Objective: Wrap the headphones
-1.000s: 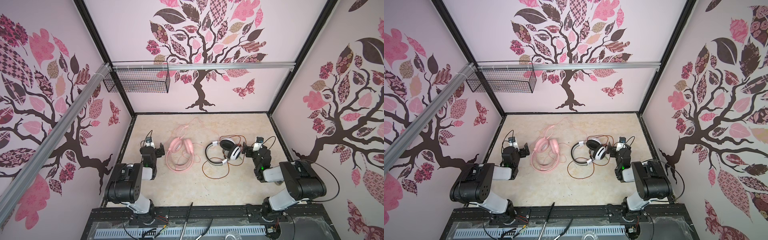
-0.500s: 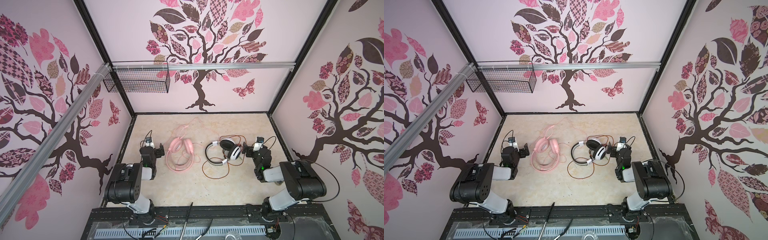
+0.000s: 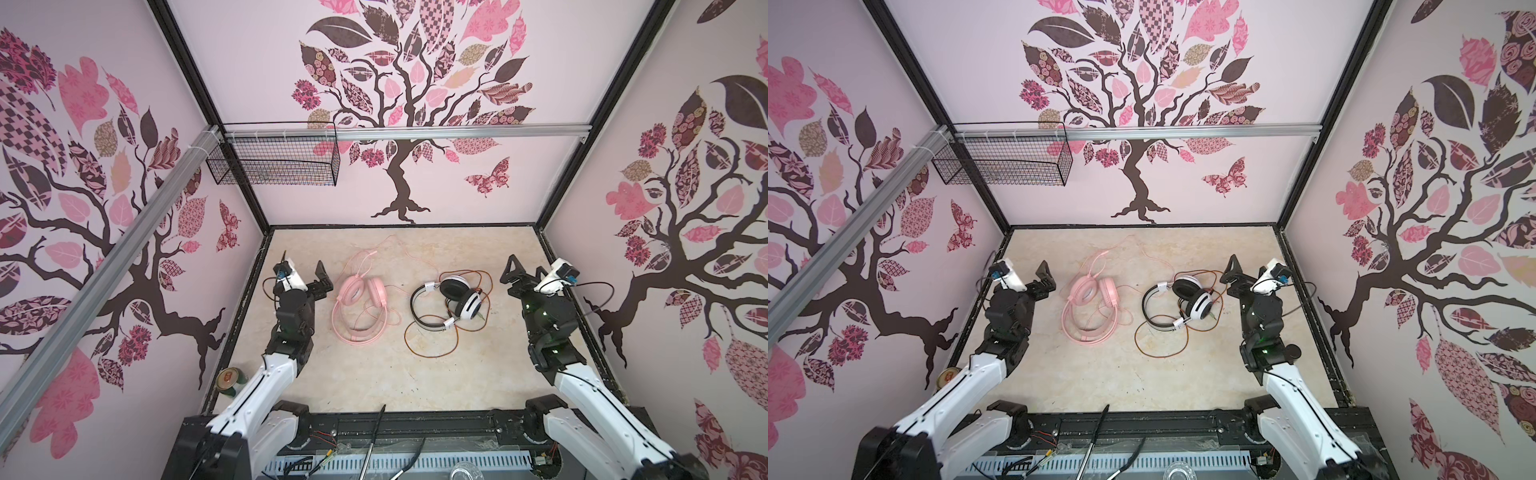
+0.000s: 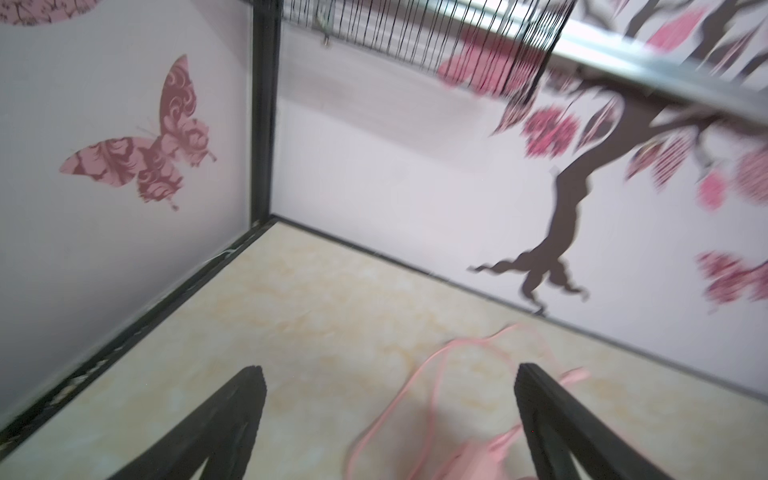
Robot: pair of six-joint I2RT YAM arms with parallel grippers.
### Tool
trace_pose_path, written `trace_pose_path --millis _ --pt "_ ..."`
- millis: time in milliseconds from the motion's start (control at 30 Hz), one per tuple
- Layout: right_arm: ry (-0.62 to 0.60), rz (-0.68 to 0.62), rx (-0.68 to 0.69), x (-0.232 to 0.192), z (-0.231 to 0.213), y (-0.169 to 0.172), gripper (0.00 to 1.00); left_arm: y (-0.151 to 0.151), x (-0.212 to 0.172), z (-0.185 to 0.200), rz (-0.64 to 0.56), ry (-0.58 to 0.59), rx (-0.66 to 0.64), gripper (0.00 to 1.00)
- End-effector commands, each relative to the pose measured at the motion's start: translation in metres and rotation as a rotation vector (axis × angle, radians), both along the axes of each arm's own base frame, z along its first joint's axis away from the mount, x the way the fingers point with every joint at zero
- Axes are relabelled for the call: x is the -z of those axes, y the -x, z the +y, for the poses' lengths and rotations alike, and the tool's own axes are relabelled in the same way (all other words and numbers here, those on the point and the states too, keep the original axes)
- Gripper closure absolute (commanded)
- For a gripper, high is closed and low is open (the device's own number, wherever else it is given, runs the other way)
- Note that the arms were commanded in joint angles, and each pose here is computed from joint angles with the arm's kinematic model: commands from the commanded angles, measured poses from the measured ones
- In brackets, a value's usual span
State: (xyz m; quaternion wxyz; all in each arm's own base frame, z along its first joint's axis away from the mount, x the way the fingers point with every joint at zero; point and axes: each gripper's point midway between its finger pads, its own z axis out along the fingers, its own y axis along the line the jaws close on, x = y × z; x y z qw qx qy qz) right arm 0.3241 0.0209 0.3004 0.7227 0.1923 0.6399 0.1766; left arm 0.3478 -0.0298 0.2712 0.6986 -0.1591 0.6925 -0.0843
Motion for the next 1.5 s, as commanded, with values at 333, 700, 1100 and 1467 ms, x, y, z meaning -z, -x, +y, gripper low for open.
trace_pose_path --millis 333,700,1100,1467 --pt "0.364 0.682 -0.641 0.129 0.191 0.015 0.0 0.066 -0.049 -0.127 0.274 0.022 0.43 0.03" --pt "0.439 0.726 -0.87 0.135 0.31 -0.028 0.0 0.095 -0.044 -0.059 0.29 -0.208 0.28 0.03" --pt "0.554 0.877 -0.811 0.196 0.38 -0.061 0.0 0.112 -0.056 -0.042 0.22 -0.109 0.286 0.03" --pt "0.567 0.875 -0.659 0.217 0.39 -0.094 0.16 0.107 -0.045 -0.056 0.274 -0.1 0.339 0.03"
